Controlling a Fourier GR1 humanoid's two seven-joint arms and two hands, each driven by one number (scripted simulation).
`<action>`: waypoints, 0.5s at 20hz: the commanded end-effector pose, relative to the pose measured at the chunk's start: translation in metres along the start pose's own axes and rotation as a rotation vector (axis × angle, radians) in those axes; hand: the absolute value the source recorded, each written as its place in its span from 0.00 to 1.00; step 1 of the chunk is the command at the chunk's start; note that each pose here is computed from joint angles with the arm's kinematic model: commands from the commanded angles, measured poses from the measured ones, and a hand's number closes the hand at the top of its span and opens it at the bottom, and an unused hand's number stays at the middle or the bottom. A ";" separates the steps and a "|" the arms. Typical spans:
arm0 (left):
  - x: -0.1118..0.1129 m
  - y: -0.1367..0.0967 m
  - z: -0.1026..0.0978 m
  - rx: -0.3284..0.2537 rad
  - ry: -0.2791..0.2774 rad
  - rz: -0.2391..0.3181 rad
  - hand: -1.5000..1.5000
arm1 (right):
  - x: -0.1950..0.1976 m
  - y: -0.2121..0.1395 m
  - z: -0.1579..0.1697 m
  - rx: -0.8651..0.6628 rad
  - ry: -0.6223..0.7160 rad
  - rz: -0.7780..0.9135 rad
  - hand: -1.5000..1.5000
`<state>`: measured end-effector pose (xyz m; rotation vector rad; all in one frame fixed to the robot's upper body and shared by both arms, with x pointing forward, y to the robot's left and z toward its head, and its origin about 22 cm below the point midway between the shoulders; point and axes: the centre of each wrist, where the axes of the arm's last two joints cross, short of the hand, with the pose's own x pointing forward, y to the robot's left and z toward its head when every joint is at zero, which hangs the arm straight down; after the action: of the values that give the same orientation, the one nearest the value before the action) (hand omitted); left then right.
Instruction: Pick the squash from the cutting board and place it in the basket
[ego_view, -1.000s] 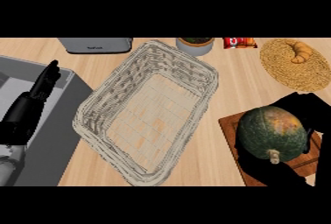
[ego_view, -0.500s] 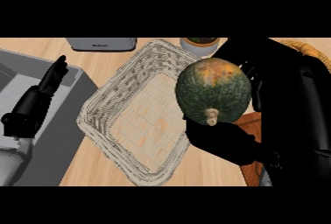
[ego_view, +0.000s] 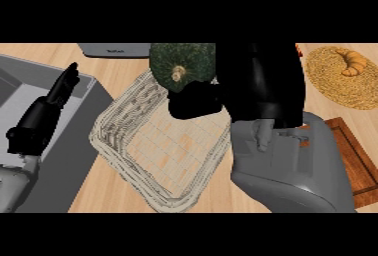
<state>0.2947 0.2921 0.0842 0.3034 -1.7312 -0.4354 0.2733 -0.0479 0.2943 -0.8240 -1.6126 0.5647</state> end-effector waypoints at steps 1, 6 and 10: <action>0.001 -0.015 -0.002 0.007 0.015 0.033 0.50 | 0.022 0.010 -0.014 0.085 0.216 0.010 1.00; -0.011 0.001 0.002 0.022 0.021 0.031 0.50 | 0.021 0.035 -0.029 0.122 0.281 0.227 1.00; -0.011 -0.010 0.003 0.014 0.030 0.033 0.50 | 0.024 0.053 -0.031 0.154 0.286 0.374 1.00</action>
<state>0.2931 0.2969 0.0809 0.2997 -1.7190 -0.4137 0.3107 -0.0164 0.2764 -0.8905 -1.4104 0.7318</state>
